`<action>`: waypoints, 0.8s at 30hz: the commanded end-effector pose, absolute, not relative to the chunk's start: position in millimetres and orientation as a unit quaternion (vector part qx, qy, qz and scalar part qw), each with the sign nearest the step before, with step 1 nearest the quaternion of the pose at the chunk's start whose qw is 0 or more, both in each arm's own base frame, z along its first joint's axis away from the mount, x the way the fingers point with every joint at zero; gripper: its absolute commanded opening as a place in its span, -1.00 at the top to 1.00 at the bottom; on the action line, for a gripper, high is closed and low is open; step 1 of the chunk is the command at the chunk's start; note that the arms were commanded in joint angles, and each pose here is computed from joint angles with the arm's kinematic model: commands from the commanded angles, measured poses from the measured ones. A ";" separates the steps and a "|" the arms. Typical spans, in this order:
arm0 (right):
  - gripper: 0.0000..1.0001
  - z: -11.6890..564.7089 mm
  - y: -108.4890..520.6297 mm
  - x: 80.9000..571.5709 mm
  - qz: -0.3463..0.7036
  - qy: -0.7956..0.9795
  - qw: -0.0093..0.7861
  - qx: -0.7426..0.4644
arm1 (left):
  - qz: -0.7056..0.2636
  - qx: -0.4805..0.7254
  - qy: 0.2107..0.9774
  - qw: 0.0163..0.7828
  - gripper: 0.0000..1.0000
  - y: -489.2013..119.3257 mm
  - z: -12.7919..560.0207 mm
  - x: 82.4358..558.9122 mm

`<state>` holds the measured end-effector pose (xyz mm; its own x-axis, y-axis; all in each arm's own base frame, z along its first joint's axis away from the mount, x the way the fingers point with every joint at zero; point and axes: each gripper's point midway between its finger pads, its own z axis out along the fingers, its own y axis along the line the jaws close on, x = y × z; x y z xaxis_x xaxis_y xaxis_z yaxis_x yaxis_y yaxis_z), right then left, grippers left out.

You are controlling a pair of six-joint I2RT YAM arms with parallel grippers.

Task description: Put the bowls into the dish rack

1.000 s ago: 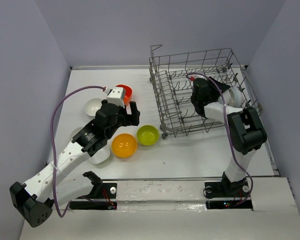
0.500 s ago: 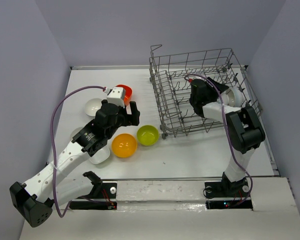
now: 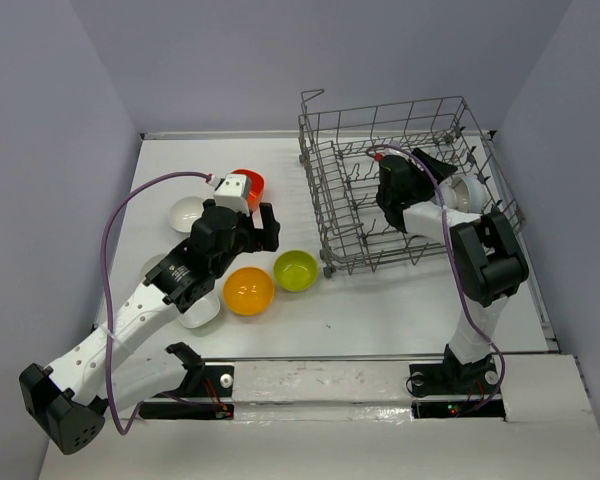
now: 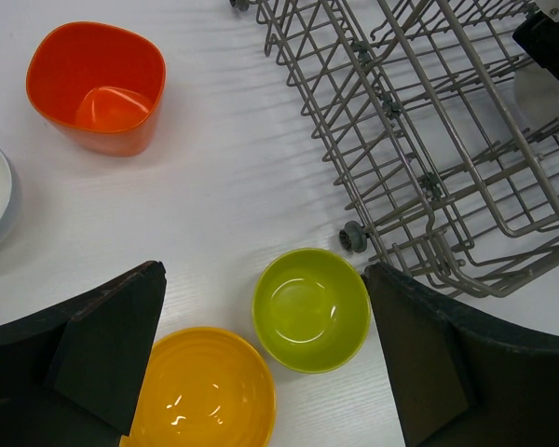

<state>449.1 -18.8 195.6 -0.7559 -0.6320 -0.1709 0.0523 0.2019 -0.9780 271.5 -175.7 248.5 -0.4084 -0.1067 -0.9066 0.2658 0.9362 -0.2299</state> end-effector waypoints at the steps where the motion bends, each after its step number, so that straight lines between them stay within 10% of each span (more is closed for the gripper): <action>1: -0.61 214.6 -7.9 455.9 -0.594 0.718 0.321 -0.169 | -0.164 0.049 0.819 0.548 -0.98 -174.9 246.1 274.4; 24: -0.71 255.1 38.8 452.3 -0.428 0.784 0.432 -0.125 | -0.129 0.026 0.827 0.547 -0.98 -159.1 239.1 283.8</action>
<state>456.9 30.6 230.7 -0.6426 -0.6166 -0.4548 0.1327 0.4951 -0.8587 278.4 -166.9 241.2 -0.4156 -0.1004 -0.9040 0.2172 0.9542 -0.2058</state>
